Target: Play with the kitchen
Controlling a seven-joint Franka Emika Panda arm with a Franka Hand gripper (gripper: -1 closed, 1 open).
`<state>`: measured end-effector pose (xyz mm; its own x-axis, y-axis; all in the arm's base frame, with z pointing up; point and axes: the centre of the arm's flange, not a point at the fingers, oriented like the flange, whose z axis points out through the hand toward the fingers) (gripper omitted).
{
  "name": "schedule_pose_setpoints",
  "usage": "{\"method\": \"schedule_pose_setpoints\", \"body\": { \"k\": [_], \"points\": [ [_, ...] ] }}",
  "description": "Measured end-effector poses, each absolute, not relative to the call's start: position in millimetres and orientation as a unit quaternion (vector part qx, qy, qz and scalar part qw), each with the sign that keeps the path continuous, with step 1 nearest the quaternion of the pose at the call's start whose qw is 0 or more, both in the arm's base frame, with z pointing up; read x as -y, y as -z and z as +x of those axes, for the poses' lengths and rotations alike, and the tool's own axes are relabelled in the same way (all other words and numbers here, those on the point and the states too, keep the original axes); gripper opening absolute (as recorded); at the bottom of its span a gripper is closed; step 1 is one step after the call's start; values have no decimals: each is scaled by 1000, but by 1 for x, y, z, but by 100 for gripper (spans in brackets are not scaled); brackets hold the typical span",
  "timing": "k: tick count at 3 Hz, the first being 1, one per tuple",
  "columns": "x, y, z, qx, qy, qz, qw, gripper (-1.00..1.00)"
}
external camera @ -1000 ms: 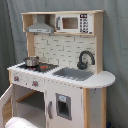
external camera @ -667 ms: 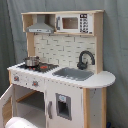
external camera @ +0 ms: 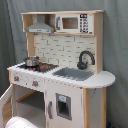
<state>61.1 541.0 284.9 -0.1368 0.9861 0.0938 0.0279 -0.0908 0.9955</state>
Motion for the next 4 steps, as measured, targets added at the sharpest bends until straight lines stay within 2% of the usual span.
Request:
{"method": "schedule_pose_setpoints", "body": {
  "k": [4],
  "points": [
    [-533,-249,91,-397,-606,601,336,100]
  ]
}}
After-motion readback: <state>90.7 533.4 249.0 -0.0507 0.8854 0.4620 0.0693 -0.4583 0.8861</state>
